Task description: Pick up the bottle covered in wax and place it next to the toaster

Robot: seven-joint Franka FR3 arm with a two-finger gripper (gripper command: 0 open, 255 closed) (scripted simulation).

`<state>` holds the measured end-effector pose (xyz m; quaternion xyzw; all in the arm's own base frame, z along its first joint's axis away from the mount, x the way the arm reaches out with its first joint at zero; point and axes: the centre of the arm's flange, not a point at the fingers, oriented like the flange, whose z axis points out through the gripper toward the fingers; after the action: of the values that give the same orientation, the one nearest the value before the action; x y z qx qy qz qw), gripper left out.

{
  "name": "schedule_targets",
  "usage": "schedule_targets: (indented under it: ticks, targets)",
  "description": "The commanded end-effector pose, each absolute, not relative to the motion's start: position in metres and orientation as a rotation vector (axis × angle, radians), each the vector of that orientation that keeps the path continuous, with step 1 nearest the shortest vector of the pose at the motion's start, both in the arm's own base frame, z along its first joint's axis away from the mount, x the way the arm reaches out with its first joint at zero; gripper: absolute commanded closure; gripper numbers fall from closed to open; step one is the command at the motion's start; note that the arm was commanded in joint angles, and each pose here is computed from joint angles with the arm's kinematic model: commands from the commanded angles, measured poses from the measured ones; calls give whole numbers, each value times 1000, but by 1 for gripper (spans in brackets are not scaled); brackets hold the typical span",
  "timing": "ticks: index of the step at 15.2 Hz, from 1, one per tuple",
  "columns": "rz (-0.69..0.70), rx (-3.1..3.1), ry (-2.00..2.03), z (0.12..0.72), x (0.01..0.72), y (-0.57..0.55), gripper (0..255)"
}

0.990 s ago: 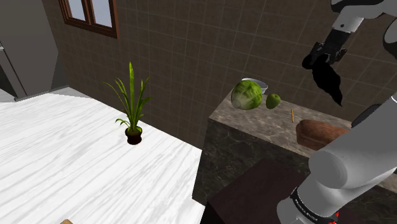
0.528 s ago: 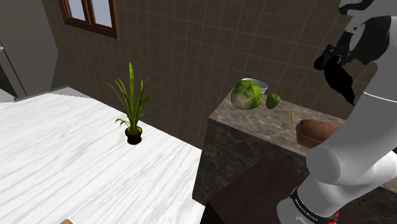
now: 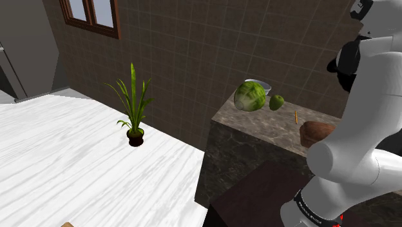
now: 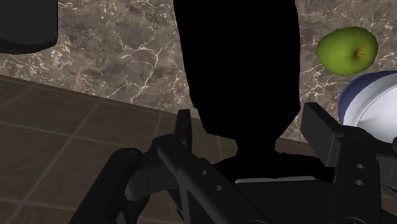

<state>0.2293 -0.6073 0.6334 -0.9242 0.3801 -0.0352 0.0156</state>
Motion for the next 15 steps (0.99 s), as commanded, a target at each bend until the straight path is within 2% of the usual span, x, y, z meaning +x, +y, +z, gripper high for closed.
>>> schedule_targets:
  ticks: [1,15]
  targets:
    - [-111,-2876,1180,625,228,-610,255]
    - [-111,-2876,1180,551,228,-610,255]
